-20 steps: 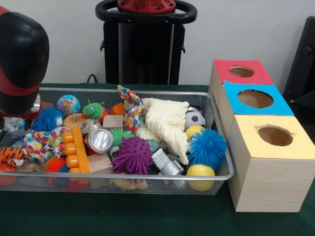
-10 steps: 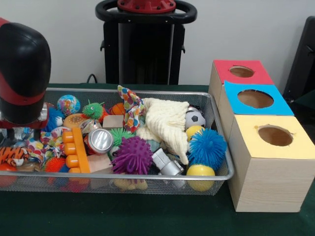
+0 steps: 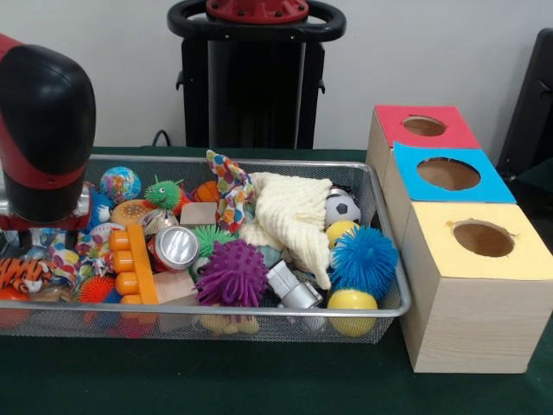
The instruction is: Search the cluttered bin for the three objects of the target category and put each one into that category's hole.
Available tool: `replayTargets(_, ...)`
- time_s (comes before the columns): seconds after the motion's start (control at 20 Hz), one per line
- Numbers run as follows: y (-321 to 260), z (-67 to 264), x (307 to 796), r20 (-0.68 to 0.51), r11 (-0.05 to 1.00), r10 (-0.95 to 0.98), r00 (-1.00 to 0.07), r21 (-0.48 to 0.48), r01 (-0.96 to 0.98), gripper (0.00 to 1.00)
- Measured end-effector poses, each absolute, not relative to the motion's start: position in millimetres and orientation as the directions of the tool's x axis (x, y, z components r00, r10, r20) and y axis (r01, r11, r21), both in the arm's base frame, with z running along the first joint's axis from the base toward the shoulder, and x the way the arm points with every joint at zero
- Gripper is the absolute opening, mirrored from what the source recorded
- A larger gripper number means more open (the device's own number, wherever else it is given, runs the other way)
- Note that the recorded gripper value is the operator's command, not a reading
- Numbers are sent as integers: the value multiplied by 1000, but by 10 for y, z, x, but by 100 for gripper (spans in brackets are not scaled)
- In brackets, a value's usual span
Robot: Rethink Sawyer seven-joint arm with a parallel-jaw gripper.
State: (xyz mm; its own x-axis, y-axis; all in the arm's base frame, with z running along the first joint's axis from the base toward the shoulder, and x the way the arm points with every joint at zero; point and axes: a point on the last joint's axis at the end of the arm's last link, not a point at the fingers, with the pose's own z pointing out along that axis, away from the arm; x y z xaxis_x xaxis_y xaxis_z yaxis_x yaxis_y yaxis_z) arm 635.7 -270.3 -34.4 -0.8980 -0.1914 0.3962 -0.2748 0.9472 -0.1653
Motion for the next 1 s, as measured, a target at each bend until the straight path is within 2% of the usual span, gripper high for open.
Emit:
replayTargets(0.55,-2569,-332,6326,470,933,-204,-859,-173,-317,100)
replayTargets(1.0,-2507,-100,6262,546,917,-189,-817,-199,-345,100)
